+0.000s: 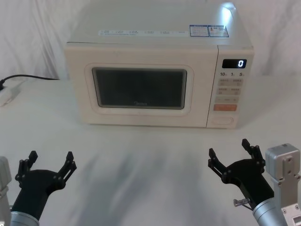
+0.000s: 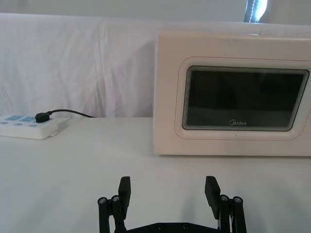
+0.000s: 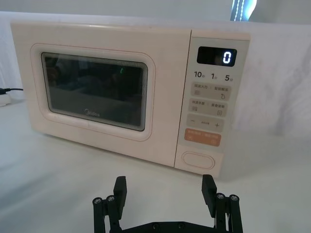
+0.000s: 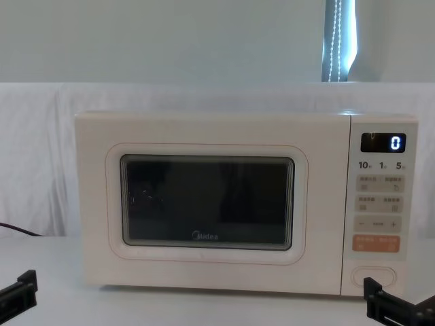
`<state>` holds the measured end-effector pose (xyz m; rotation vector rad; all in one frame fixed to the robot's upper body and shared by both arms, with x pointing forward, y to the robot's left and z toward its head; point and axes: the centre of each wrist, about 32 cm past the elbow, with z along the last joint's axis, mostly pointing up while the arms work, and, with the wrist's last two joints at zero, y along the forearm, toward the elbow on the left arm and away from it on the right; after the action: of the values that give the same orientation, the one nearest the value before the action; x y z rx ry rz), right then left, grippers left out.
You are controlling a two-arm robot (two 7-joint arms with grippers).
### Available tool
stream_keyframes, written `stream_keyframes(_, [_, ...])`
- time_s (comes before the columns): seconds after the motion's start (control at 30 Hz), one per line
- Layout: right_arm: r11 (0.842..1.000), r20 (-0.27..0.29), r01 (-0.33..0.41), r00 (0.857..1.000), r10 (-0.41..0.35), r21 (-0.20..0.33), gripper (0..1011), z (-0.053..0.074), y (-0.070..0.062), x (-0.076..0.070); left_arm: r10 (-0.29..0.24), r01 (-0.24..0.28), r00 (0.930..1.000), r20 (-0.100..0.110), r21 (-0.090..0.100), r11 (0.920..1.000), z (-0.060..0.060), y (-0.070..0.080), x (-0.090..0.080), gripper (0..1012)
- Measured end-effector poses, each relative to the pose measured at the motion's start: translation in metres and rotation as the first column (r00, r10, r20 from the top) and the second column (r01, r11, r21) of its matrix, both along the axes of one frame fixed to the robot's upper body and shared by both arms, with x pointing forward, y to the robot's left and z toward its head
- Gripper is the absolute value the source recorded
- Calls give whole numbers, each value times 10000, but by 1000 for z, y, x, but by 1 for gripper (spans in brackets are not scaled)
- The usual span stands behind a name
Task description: Press the button to open the microwave door with one hand; close the microwave door with the other hand.
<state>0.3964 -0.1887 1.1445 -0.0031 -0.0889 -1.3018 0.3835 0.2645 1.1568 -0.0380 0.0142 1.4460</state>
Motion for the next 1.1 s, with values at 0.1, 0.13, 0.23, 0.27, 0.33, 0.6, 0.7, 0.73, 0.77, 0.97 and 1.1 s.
stream_keyframes(0.1, [10000, 0, 1, 10000, -1, 1, 1002, 0, 0, 0, 0, 0, 10000, 0, 0, 10000, 0, 0, 0, 1001])
stream_keyframes(0.13, [10000, 0, 1, 10000, -1, 0, 1002, 0, 0, 0, 0, 0, 10000, 0, 0, 10000, 0, 0, 0, 1001])
stream_keyframes(0.23, [10000, 0, 1, 10000, -1, 0, 1002, 0, 0, 0, 1, -1, 10000, 0, 0, 10000, 0, 0, 0, 1001])
stream_keyframes(0.27, [10000, 0, 0, 10000, 0, 0, 1002, 0, 0, 0, 0, 0, 10000, 0, 0, 10000, 0, 0, 0, 1001])
stream_keyframes(0.33, [10000, 0, 1, 10000, -1, 0, 1002, 0, 0, 0, 0, 0, 10000, 0, 0, 10000, 0, 0, 0, 1001])
stream_keyframes(0.6, [10000, 1, 1, 10000, -1, 0, 1002, 0, 0, 0, 0, 0, 10000, 0, 0, 10000, 0, 0, 0, 1001])
stream_keyframes(0.7, [10000, 0, 1, 10000, -1, 0, 1002, 0, 0, 0, 0, 0, 10000, 0, 0, 10000, 0, 0, 0, 1001])
stream_keyframes(0.73, [10000, 0, 1, 10000, -1, 0, 1002, 0, 0, 0, 0, 0, 10000, 0, 0, 10000, 0, 0, 0, 1001])
stream_keyframes(0.77, [10000, 0, 1, 10000, -1, 0, 1002, 0, 0, 0, 0, 0, 10000, 0, 0, 10000, 0, 0, 0, 1001])
stream_keyframes(0.97, [10000, 0, 0, 10000, 0, 1, 1002, 0, 0, 0, 1, -1, 10000, 0, 1, 10000, 0, 0, 0, 1001])
stream_keyframes(1.1, [10000, 0, 1, 10000, -1, 0, 1002, 0, 0, 0, 0, 0, 10000, 1, 0, 10000, 0, 0, 0, 1001])
